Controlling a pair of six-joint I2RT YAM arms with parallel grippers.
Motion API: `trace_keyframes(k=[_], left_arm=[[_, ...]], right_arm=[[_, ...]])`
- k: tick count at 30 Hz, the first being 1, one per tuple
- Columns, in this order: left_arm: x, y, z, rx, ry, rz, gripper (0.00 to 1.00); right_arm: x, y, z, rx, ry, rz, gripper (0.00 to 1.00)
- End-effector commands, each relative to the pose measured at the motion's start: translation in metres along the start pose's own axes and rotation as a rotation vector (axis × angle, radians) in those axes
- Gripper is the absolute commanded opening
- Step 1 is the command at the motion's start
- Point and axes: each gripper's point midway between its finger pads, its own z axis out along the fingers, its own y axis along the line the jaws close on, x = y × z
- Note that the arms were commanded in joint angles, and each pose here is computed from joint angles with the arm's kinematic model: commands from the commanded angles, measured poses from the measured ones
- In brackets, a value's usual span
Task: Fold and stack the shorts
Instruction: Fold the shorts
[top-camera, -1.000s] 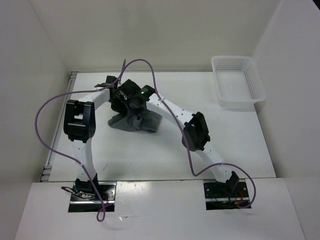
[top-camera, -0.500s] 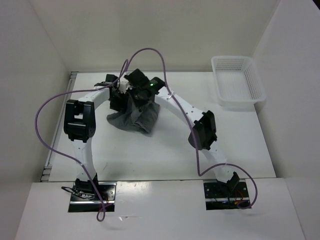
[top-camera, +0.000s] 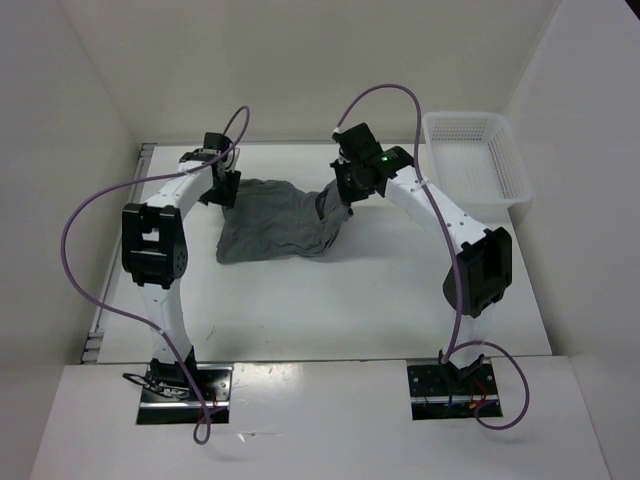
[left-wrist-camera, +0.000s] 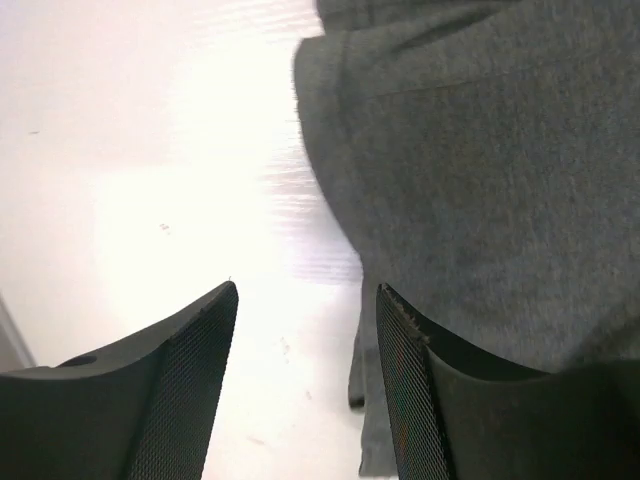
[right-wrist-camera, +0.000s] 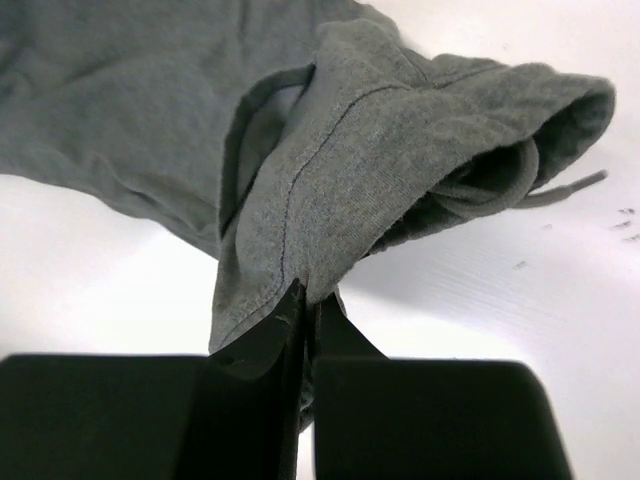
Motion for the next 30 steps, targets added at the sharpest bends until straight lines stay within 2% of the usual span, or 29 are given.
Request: trace_keyframes(k=[1,3,6,7,9,11,14,17,22,25,30], left_arm=[[-0.026,0.008,-0.049,-0.051,-0.082,0.011,0.65],[-0.033,-0.018,-0.062,0.036,-0.111,0.039,0.67],[-0.034,-0.087,-0.086,0.237,-0.139,0.130,0.70],[-0.024,-0.115,-0.082,0.300,-0.105,0.174,0.70],[-0.020,-0.146,-0.083,0.390,-0.086,0.212,0.70],[0.000,-0.183,-0.070,0.495,-0.018,0.254,0.68],[0.022,-0.215,-0.062,0.630,0.069,0.273,0.66],[0.045,-0.236,-0.059,0.659,0.123,0.313,0.65],[0.077,-0.252,-0.040,0.568,0.161,0.399,0.65],[0.094,-0.260,-0.035,0.570,0.196,0.423,0.65],[0.102,-0.270,-0.044,0.582,0.191,0.457,0.65]], right_arm=[[-0.018,-0.019,-0.023,0.012,-0.102,0.000,0.00],[-0.017,-0.030,-0.024,0.028,-0.101,0.004,0.00],[-0.019,-0.043,-0.034,0.055,-0.113,-0.003,0.00],[-0.018,-0.047,-0.038,0.070,-0.112,-0.016,0.00],[-0.015,-0.049,-0.036,0.081,-0.104,-0.016,0.00],[-0.016,-0.049,-0.040,0.079,-0.113,-0.016,0.00],[-0.021,-0.054,-0.050,0.093,-0.139,-0.006,0.00],[-0.016,-0.055,-0.049,0.094,-0.129,-0.007,0.00],[-0.013,-0.057,-0.048,0.105,-0.121,-0.007,0.00],[-0.011,-0.059,-0.049,0.114,-0.122,-0.007,0.00],[-0.016,-0.072,-0.058,0.132,-0.143,0.017,0.00]])
